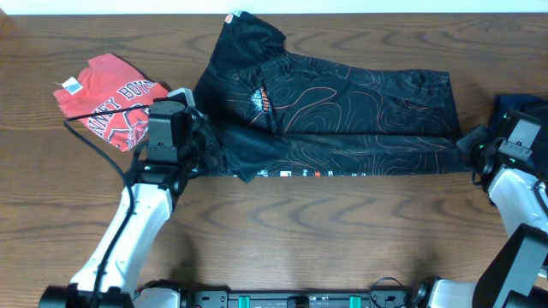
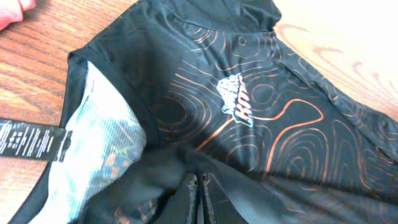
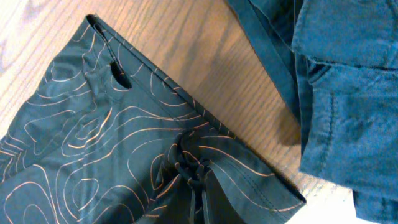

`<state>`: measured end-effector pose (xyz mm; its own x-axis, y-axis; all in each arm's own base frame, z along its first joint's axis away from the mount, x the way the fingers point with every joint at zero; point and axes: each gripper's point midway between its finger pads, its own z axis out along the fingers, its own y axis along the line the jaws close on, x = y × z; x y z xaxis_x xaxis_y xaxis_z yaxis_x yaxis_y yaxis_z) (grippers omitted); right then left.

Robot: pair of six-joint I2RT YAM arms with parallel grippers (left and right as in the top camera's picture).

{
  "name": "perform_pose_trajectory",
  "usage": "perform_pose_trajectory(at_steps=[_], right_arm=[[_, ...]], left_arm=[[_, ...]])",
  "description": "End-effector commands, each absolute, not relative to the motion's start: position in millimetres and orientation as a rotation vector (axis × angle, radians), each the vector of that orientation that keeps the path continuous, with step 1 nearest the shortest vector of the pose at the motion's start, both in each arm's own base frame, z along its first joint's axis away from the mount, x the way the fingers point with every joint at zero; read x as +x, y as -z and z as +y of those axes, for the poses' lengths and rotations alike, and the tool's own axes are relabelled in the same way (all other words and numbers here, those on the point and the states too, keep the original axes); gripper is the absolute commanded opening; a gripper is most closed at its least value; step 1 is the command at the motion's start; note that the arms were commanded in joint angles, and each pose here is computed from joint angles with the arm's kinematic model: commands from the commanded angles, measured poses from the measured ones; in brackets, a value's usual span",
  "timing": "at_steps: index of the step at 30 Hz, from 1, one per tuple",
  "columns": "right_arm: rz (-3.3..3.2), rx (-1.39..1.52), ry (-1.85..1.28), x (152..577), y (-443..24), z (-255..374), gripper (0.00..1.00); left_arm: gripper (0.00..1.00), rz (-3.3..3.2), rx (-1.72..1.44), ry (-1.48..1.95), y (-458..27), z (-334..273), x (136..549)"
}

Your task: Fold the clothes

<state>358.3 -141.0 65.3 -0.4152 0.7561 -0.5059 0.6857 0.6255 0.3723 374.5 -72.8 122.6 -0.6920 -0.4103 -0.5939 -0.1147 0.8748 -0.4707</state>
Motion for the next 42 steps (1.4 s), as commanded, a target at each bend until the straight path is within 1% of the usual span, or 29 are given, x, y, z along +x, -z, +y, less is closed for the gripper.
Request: perform_pose_trajectory(at_steps=[1, 6, 15, 28, 36, 37, 38, 40, 41, 42], right_arm=[[2.184, 1.095, -0.112, 364.9, -70.9, -143.6, 0.01], [2.178, 1.075, -0.119, 369.5, -72.8, -140.5, 0.01], [2.174, 1.051, -0.094, 376.1, -71.2, -136.5, 0.01], [2.211, 1.082, -0.087, 385.6, -29.5, -139.4, 0.01], [2.174, 1.050, -0.114, 400.0, -26.8, -139.5, 0.01], [2.168, 1.044, -0.118, 401.8, -27.7, -139.2, 0.03], [2.161, 1.035, -0.130, 404.4, -29.6, -138.0, 0.09], [2.143, 1.009, -0.163, 410.8, -34.7, -134.9, 0.38], [2.135, 0.996, -0.179, 413.5, -37.0, -133.7, 0.56], [2.129, 0.987, -0.189, 415.1, -39.3, -133.2, 0.60]], left_arm=[[0.07, 2.307, -0.394, 0.500, -116.9, -69.0, 384.2], [0.07, 2.304, -0.393, 0.501, -107.0, -70.1, 393.3], [0.07, 2.324, -0.398, 0.498, -101.3, -70.1, 391.6], [0.07, 2.346, -0.405, 0.493, -97.2, -69.6, 387.8], [0.07, 2.351, -0.406, 0.492, -96.3, -69.5, 387.0], [0.07, 2.351, -0.406, 0.492, -96.3, -69.5, 387.0], [0.07, 2.351, -0.406, 0.492, -96.3, -69.5, 387.0], [0.07, 2.351, -0.406, 0.492, -96.4, -69.6, 387.0], [0.07, 2.351, -0.406, 0.492, -96.4, -69.6, 387.0], [0.07, 2.352, -0.406, 0.492, -96.2, -69.6, 386.9]])
